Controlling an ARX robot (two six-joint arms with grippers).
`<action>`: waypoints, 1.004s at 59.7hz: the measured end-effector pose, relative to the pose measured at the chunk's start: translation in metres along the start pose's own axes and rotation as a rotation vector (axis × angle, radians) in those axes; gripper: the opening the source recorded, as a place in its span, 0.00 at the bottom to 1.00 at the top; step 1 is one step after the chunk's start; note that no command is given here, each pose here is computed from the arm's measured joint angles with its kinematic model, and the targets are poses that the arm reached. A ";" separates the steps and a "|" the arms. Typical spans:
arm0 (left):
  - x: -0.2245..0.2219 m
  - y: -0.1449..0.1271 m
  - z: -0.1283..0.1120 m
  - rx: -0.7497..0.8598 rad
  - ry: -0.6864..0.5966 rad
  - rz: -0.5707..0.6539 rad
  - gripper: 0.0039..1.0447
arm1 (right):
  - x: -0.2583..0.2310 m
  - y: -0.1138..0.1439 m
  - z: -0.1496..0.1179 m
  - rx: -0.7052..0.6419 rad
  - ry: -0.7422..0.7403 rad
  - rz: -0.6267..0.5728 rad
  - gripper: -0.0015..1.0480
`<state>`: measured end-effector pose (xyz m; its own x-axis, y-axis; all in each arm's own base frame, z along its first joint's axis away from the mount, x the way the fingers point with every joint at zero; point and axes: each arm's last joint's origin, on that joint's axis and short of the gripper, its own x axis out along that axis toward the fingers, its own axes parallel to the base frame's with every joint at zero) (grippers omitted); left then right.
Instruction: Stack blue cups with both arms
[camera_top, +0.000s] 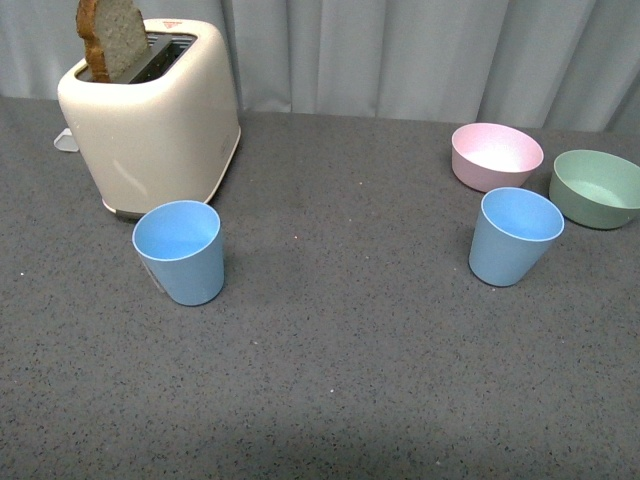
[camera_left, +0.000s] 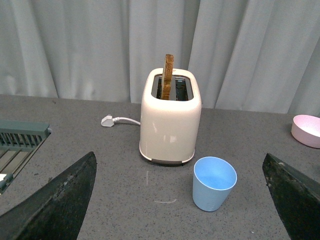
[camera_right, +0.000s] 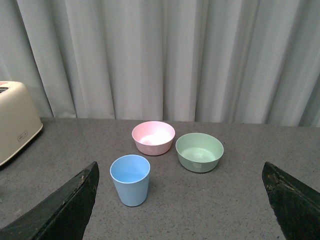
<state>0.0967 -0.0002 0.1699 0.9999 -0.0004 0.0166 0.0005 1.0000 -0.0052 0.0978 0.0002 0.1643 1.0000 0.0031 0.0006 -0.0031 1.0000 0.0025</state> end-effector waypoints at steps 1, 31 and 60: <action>0.000 0.000 0.000 0.000 0.000 0.000 0.94 | 0.000 0.000 0.000 0.000 0.000 0.000 0.91; 0.000 0.000 0.000 0.000 0.000 0.000 0.94 | 0.000 0.000 0.000 0.000 0.000 0.000 0.91; 0.009 0.001 -0.012 -0.049 0.308 0.204 0.94 | 0.000 0.000 0.000 0.000 0.000 0.001 0.91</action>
<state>0.1062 0.0007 0.1579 0.9377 0.1901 -0.2910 -0.2062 0.9782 -0.0257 0.0978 0.0002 0.1643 1.0000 0.0038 0.0006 -0.0038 1.0000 0.0025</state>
